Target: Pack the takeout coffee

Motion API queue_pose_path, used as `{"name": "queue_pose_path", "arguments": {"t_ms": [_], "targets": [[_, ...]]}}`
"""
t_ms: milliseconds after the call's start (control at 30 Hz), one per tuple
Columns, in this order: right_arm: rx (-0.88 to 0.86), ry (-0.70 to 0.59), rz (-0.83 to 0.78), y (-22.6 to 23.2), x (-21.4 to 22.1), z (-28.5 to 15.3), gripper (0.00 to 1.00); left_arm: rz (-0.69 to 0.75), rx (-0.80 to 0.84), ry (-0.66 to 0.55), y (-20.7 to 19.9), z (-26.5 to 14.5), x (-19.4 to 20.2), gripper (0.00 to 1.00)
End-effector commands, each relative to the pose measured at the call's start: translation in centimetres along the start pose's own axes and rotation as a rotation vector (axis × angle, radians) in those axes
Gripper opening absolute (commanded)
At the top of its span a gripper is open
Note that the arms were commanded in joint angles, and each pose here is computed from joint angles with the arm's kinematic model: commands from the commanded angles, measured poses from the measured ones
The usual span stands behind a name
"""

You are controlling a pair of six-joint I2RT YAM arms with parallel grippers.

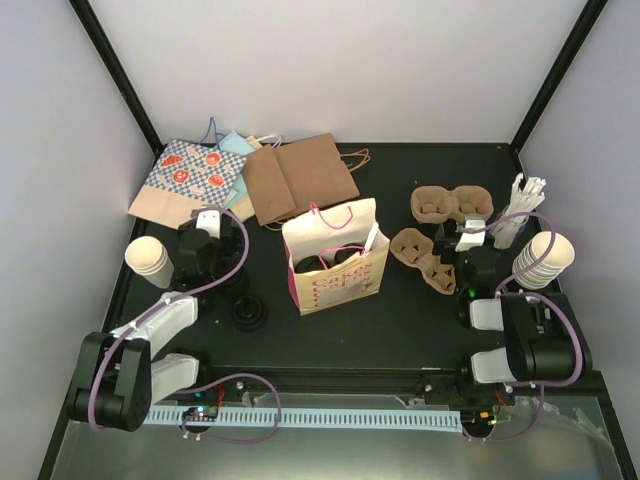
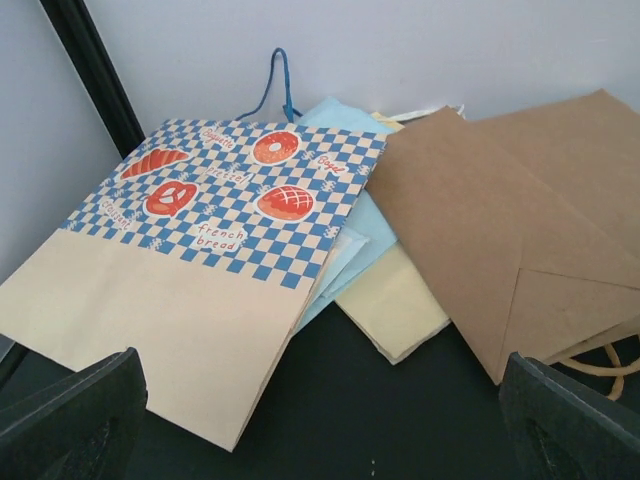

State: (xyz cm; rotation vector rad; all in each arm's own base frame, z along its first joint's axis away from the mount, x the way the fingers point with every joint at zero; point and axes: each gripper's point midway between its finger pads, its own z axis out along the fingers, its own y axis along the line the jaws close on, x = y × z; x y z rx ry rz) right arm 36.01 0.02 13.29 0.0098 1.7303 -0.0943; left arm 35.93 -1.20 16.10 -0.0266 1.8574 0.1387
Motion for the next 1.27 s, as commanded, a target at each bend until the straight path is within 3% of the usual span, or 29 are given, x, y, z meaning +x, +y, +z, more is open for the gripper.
{"name": "queue_pose_path", "arguments": {"t_ms": [0,67,433,600,700,900,1233], "targets": [[-0.001,-0.088,0.026,-0.4,-2.5,0.6,0.99,-0.025,0.068,-0.141,-0.5,0.0,-2.0,0.99],[-0.064,-0.11,-0.008,0.8,-2.9,1.1,1.0,-0.014,0.063,-0.13,-0.5,0.4,-1.5,0.99],[-0.019,-0.063,0.02,-0.1,-2.6,1.7,1.0,-0.004,0.036,-0.109,0.9,2.3,-1.6,0.99],[-0.018,-0.061,0.02,-0.1,-2.5,1.7,1.0,0.006,0.065,-0.246,0.9,1.9,-0.5,0.99],[-0.019,-0.061,0.02,-0.1,-2.5,1.7,1.0,0.012,0.097,-0.143,0.3,2.8,0.4,0.99],[-0.018,-0.061,0.02,-0.2,-2.5,1.6,1.0,0.013,0.102,-0.164,0.3,2.6,0.1,0.95],[-0.018,-0.061,0.02,-0.2,-2.5,1.7,1.0,0.007,0.101,-0.147,0.3,2.7,0.3,0.99]]}}
